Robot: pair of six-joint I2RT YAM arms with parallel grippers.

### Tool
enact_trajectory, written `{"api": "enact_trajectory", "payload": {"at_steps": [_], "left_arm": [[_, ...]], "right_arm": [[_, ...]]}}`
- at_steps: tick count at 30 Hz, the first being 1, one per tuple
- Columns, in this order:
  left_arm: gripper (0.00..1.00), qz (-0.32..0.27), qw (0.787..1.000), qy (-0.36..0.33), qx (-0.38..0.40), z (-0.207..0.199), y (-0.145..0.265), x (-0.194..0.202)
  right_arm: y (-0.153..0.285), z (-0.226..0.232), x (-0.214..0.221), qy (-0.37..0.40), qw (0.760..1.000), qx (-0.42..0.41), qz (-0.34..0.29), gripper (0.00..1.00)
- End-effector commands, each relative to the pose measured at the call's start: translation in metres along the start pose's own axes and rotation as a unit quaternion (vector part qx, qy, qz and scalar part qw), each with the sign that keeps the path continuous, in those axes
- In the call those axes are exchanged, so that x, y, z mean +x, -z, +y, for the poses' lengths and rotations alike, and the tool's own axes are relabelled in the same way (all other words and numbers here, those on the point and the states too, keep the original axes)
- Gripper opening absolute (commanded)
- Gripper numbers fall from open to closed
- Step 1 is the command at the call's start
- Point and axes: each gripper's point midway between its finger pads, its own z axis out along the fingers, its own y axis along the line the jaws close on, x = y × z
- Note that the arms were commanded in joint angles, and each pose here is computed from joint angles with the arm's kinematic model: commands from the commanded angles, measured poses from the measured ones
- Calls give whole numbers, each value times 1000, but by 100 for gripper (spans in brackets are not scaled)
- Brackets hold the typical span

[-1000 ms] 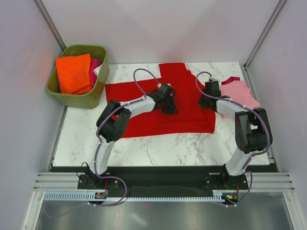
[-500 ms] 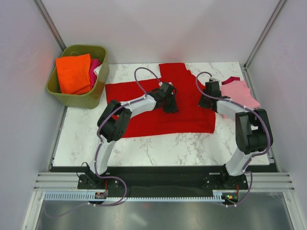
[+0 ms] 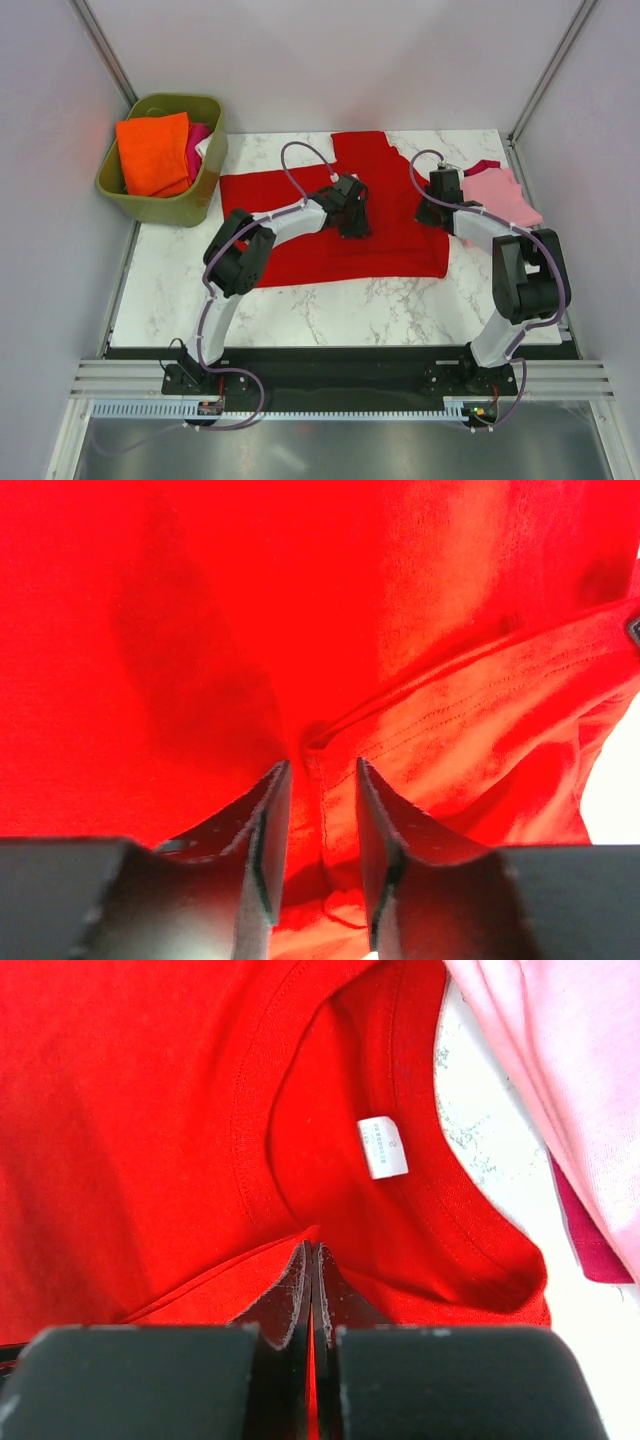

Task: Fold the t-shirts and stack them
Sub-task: Fold the tshirt

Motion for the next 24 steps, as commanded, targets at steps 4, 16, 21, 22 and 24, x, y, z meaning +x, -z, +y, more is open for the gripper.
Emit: {"api": "enact_trajectory", "payload": {"at_steps": [4,16,21,22,24], "left_arm": [[35,-5,1000,-13,3,-17,5,-6],[17,5,1000,-14,5,-18,-2,-5],[28,0,1000,-13,-9,-13,1,-6],[28,0,1000,-12,-11,-12,0,-6],[29,1,1000,-12,-13,-12,-1,-6]], "right_arm": [[7,6,-15,-7,1000,-16,-23,0],[12,7,-18,-9,999,-21,-28,0],[13,7,-19,-10,999,-22,-29,0],[13,6,-19,-11,999,-21,-29,0],[13,7,-19,-10,999,-24,-30,0]]}}
